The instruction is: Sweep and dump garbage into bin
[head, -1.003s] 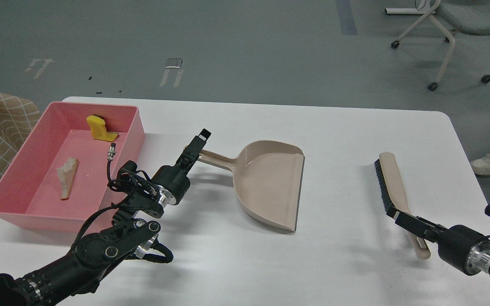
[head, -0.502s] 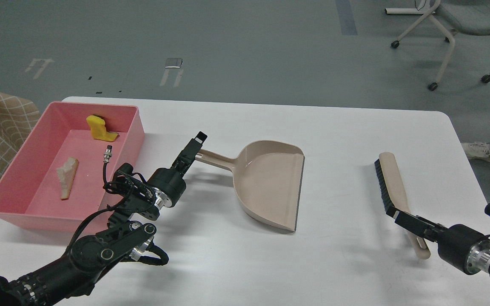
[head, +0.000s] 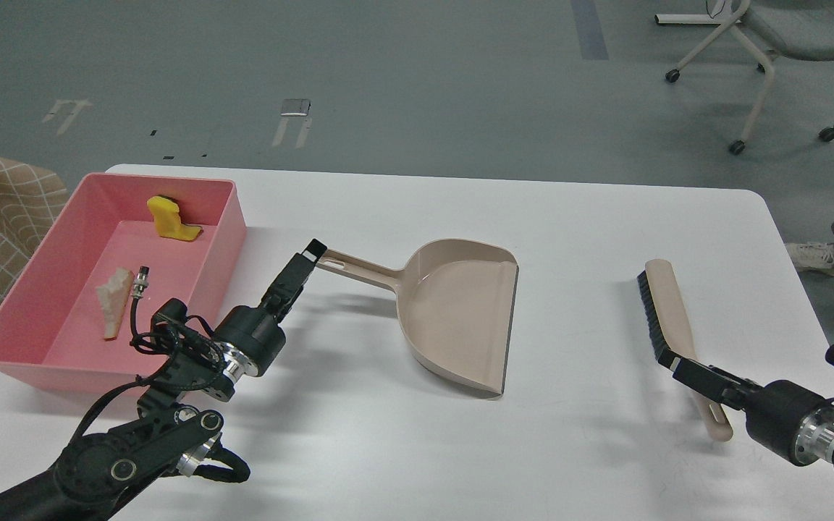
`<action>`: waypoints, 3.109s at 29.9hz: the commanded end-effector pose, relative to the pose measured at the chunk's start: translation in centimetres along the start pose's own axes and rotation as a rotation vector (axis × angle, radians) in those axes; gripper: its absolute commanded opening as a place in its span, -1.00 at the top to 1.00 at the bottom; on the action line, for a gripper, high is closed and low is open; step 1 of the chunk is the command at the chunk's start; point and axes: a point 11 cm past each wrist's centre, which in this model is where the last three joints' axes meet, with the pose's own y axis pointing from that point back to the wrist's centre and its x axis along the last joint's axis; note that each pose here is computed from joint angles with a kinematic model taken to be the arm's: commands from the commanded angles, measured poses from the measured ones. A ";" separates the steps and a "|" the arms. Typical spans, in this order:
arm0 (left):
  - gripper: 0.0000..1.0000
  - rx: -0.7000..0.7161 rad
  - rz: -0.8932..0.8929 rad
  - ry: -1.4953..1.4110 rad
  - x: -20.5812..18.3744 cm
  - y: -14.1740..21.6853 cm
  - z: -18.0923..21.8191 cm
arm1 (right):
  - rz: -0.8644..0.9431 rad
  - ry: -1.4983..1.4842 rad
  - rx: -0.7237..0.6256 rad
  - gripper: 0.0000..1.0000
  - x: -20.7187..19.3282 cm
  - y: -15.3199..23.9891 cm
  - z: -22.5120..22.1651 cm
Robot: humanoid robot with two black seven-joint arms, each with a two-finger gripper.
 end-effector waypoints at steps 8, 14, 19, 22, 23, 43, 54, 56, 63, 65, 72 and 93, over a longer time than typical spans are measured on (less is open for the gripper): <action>-0.95 -0.014 0.000 -0.014 1.2 2.5 0.3 | 0.019 0.022 0.015 -0.95 1.3 -0.1 -0.5; -0.95 -0.026 0.012 -0.016 1.7 2.6 0.3 | 0.056 0.033 0.002 -0.95 3.9 1.6 0.3; -0.95 -0.036 0.023 -0.016 2.1 2.7 0.5 | 0.120 0.110 -0.021 -0.95 8.3 3.1 0.4; -0.95 -0.055 0.017 -0.008 1.9 2.6 1.1 | 0.160 0.141 -0.029 -0.95 10.4 3.8 0.2; -0.95 -0.060 0.017 -0.007 2.0 2.6 1.3 | 0.171 0.148 -0.027 -0.95 11.0 4.0 0.1; -0.95 -0.296 0.099 -0.005 6.4 -0.5 9.7 | 0.387 0.135 0.146 -0.95 18.0 3.8 -5.7; -0.95 -0.511 0.106 0.114 4.7 -5.7 18.1 | 0.504 0.106 0.358 -0.95 21.3 1.9 -12.6; -0.95 -0.525 0.110 0.151 4.6 -6.5 19.0 | 0.508 0.082 0.391 -0.95 21.0 1.4 -13.5; -0.95 -0.630 0.069 0.231 3.5 -8.8 23.9 | 0.494 -0.204 0.656 -1.00 18.1 -1.6 -17.8; -0.95 -0.655 0.064 0.243 3.4 -9.6 25.2 | 0.490 -0.327 0.762 -1.00 17.8 -1.7 -19.0; -0.95 -0.679 -0.013 0.458 2.4 -11.6 27.5 | 0.519 -0.680 1.037 -1.00 18.7 -0.6 -20.7; -0.95 -0.716 -0.001 0.730 5.6 -8.3 23.8 | 0.497 -0.872 1.208 -1.00 20.7 2.3 -21.9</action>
